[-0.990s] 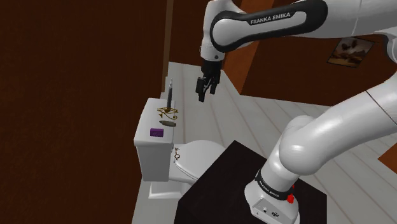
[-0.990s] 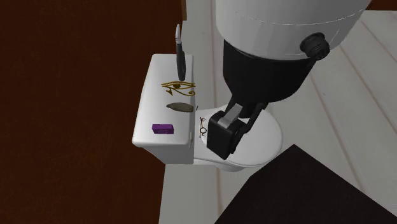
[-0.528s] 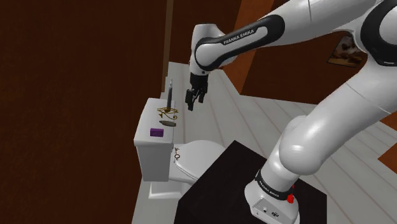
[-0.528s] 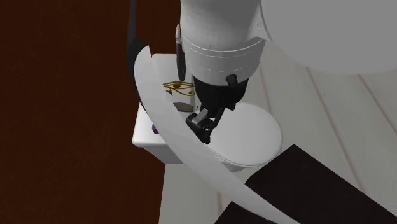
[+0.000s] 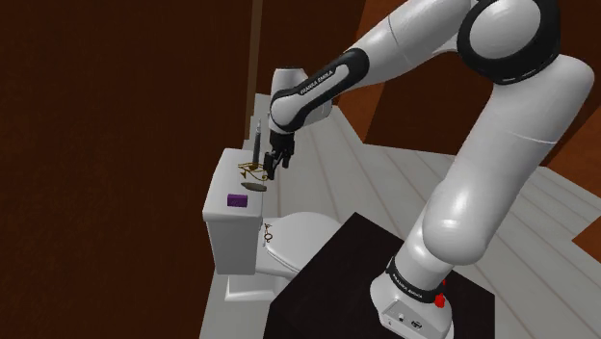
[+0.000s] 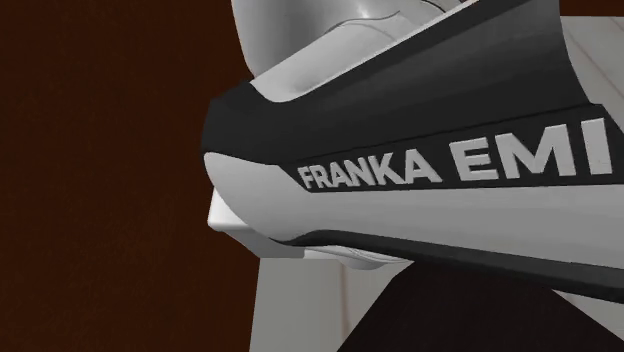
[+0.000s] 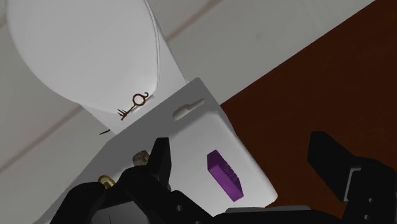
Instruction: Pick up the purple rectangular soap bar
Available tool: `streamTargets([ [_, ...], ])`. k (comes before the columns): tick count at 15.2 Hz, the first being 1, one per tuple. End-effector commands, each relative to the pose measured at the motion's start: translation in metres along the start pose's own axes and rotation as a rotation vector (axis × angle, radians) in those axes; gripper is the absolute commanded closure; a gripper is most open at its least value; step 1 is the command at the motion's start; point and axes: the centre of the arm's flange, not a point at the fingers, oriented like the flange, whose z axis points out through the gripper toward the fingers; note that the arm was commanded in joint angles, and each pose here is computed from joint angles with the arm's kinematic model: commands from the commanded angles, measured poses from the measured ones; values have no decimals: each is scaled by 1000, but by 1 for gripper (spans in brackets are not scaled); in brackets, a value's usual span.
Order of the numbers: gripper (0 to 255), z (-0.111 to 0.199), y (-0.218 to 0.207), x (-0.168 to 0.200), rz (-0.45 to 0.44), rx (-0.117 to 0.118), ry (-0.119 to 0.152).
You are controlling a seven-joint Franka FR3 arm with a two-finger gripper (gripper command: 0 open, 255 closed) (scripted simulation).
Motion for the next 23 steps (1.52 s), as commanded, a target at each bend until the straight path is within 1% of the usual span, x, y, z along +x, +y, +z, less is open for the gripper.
streamTargets([
  [1,0,22,0,16,-12,4,6],
  [14,0,155,11,120,-90,36,39],
  [22,0,197,11,124,-91,36,39],
  [23,0,197,11,124,-91,36,39],
])
